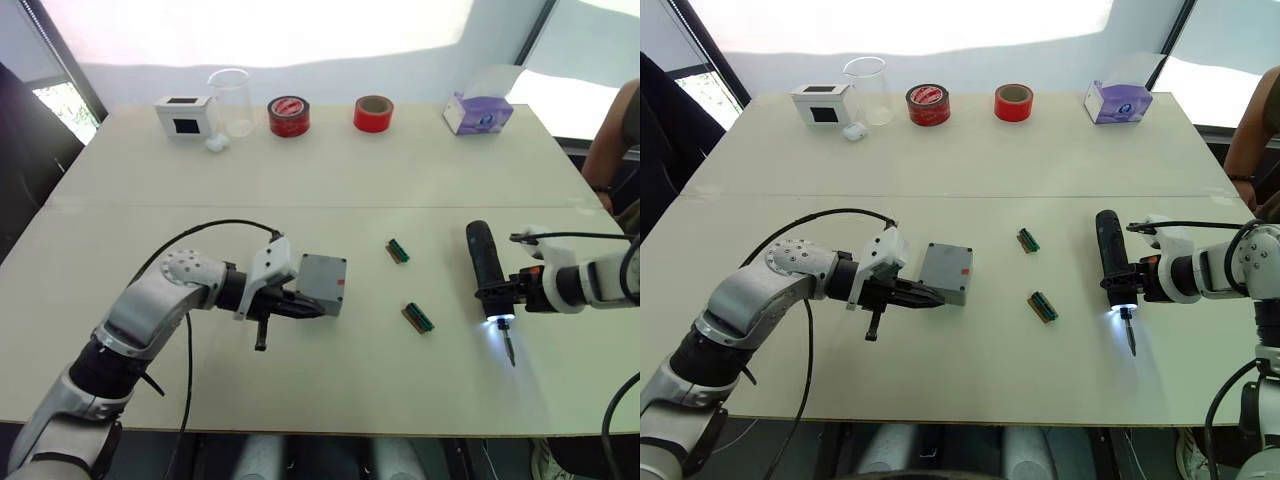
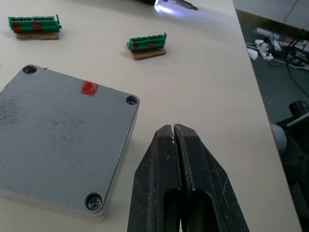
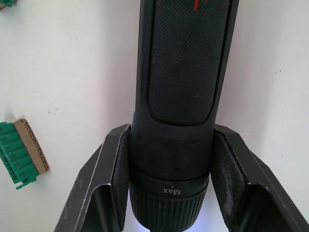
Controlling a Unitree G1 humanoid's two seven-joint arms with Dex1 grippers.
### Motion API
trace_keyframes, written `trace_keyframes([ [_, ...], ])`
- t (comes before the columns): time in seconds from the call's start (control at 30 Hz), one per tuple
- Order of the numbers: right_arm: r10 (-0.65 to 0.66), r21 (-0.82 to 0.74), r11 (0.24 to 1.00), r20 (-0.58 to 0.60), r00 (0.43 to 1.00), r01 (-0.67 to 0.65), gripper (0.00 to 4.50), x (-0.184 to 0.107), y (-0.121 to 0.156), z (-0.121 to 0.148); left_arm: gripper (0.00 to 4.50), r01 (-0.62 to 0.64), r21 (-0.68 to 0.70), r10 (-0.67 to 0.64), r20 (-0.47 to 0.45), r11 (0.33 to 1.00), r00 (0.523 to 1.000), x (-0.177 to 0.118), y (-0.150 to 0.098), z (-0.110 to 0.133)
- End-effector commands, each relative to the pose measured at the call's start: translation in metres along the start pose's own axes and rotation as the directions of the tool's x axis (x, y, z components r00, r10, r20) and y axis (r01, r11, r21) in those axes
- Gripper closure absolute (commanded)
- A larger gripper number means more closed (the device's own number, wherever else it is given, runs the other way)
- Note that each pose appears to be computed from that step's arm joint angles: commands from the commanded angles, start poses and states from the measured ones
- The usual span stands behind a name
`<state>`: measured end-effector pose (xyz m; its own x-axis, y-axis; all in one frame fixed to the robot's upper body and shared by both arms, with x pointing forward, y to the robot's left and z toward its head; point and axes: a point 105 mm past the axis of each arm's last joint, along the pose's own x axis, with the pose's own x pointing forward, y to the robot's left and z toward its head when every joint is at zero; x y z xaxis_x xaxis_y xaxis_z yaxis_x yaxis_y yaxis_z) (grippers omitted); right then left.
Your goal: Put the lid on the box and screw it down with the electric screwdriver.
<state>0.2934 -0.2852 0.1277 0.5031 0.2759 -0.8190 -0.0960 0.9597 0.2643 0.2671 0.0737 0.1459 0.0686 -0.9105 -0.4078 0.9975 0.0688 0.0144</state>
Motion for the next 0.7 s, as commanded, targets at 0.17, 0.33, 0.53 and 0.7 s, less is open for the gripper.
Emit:
trace_keyframes([
  [0.17,-0.085,-0.053,0.995,0.050,0.995,0.087,0.42,-0.002,-0.010,0.005,4.50,-0.108,-0.001,0.108,0.036,0.994,0.994,-0.016,0.017,0.006],
  [0.33,-0.091,-0.080,0.992,0.096,0.991,0.099,0.05,-0.004,-0.010,0.013,4.50,-0.141,-0.033,0.143,0.069,0.989,0.987,-0.024,0.023,0.011],
  [0.53,0.011,-0.308,0.945,0.382,0.924,0.116,0.05,-0.046,0.011,0.074,4.50,-0.215,-0.172,0.245,0.173,0.961,0.954,-0.059,0.033,0.027],
  [0.7,0.190,-0.496,0.865,0.461,0.867,0.074,0.05,-0.070,0.034,0.088,4.50,-0.225,-0.245,0.265,0.146,0.943,0.953,-0.072,0.023,0.018],
])
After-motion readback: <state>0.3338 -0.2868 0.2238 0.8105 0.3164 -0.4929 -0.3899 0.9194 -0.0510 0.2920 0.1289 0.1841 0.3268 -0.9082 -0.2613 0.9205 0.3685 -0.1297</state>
